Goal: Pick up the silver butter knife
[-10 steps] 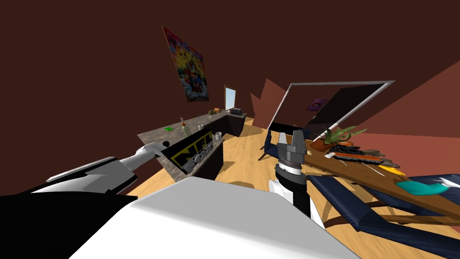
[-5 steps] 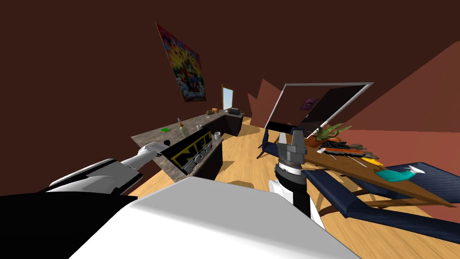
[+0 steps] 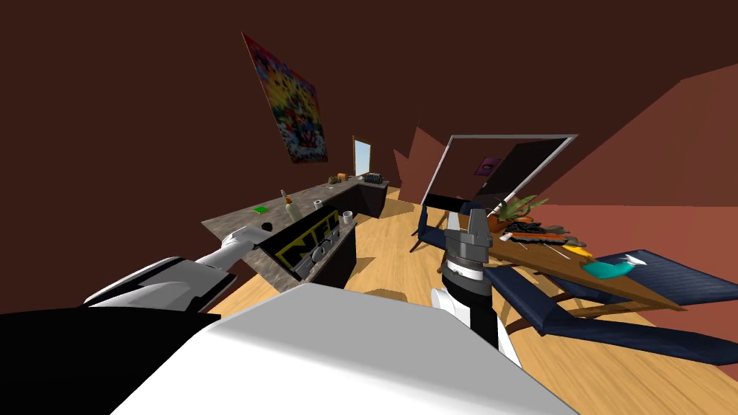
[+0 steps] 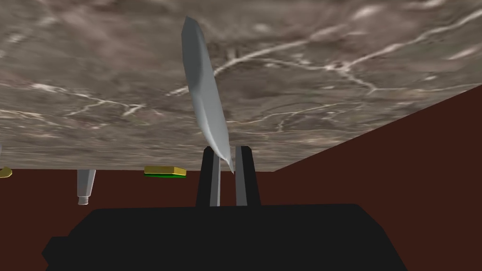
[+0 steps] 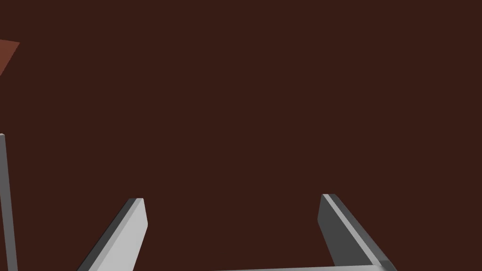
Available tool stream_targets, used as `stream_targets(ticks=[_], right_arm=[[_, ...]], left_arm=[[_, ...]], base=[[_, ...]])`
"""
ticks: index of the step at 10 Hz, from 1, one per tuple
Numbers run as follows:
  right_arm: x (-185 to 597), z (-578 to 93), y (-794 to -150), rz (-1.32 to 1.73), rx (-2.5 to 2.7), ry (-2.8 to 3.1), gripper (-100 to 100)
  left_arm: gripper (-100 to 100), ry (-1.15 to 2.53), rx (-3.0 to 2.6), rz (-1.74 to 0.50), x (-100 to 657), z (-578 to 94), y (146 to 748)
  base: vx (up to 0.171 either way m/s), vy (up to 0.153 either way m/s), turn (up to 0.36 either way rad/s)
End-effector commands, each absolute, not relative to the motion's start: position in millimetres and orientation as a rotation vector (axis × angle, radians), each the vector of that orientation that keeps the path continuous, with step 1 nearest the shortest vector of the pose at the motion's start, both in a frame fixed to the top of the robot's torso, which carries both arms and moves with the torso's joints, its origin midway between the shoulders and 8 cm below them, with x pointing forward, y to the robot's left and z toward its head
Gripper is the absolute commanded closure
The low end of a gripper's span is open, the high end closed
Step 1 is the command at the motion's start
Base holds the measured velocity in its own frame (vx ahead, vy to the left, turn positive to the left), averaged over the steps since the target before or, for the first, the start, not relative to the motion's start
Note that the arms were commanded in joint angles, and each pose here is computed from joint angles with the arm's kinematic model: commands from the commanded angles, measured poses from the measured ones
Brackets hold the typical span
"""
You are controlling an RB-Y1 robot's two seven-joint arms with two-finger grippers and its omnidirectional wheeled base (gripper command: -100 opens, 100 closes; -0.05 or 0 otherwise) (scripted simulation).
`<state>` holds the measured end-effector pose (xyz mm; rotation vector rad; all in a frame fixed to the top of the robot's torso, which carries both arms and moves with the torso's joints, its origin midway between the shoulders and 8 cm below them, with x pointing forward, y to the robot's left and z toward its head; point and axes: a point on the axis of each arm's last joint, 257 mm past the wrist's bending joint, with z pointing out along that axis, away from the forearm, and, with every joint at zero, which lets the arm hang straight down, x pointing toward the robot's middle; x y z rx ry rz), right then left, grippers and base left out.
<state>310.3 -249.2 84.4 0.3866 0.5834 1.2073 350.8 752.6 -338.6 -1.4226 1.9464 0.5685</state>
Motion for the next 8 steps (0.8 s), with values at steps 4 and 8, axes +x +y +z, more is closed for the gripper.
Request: stream_targets(ticks=[4, 8], right_arm=[[310.3, 84.4, -249.2, 1.207, 0.387, 0.583, 0], [310.3, 84.4, -249.1, 1.207, 0.387, 0.583, 0]], left_arm=[[100, 1.952, -1.435, 0.603, 344.9, -339.8, 752.6], [100, 1.915, -1.479, 0.606, 337.9, -333.6, 760.3]], base=[[-0.041, 0.015, -0.063], [-0.040, 0.004, -0.067]])
